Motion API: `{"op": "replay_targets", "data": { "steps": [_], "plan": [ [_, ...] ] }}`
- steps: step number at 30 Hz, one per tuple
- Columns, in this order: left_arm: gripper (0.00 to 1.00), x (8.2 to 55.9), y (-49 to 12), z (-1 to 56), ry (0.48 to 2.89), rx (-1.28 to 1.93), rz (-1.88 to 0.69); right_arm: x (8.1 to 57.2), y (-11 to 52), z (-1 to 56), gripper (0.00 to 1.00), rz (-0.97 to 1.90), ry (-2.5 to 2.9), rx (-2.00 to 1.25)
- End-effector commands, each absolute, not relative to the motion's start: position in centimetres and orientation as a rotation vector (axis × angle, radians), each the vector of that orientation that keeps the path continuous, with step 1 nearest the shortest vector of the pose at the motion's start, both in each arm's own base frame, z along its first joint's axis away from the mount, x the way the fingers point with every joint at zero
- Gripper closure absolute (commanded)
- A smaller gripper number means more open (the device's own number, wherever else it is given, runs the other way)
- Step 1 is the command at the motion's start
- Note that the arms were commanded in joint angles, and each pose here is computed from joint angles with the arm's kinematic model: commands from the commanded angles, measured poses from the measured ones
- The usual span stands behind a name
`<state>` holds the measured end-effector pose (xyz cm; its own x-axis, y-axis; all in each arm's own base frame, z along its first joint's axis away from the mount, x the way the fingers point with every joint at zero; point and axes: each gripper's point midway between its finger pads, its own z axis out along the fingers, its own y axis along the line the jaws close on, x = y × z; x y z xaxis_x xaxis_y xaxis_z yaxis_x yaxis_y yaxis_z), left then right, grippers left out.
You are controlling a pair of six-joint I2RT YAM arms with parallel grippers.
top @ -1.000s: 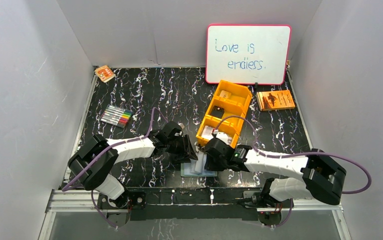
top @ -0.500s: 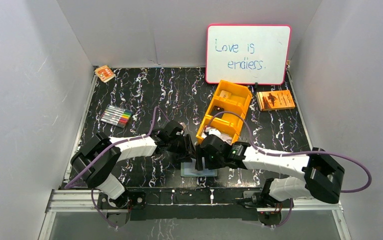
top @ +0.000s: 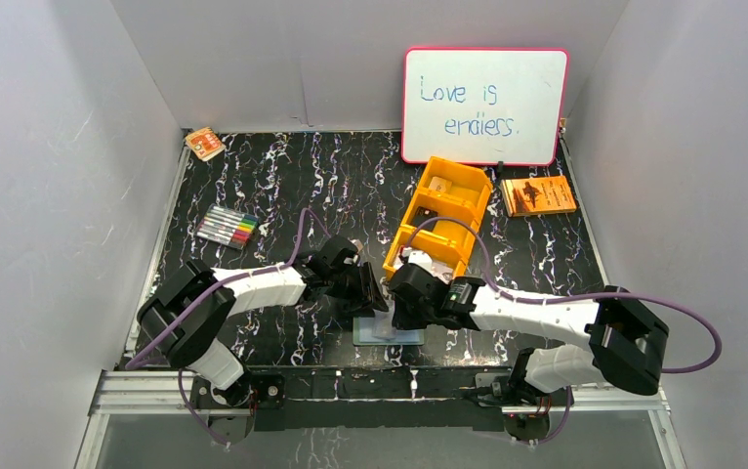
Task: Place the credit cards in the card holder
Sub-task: Open the card holder at the center of the board.
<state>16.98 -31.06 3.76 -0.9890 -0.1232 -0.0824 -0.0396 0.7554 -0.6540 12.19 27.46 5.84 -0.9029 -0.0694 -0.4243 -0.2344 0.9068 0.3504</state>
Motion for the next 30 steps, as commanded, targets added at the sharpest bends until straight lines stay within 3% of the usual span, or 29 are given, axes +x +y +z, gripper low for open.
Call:
{"op": "replay_targets", "data": {
  "steps": [1,6,10,18,30],
  "plan": [
    [0.59,16.7,-30.5,4.3,2.826,-0.113,-1.021,12.6,27.6,6.5,0.81,0.577,2.628,-0.185],
    [0.59,16.6,-29.9,5.3,2.819,-0.113,-0.989,12.6,27.7,6.8,0.92,0.587,2.626,-0.176],
    [0.51,16.6,-29.0,6.5,2.796,-0.108,-0.949,12.6,27.7,7.2,1.0,0.597,2.621,-0.166],
    [0.35,16.2,-26.9,7.7,2.764,-0.145,-0.871,12.3,28.8,7.6,0.99,0.659,2.628,-0.175],
    [0.32,15.6,-24.3,7.4,2.747,-0.221,-0.768,12.1,31.7,8.4,0.94,0.804,2.602,-0.254]
  ]
}}
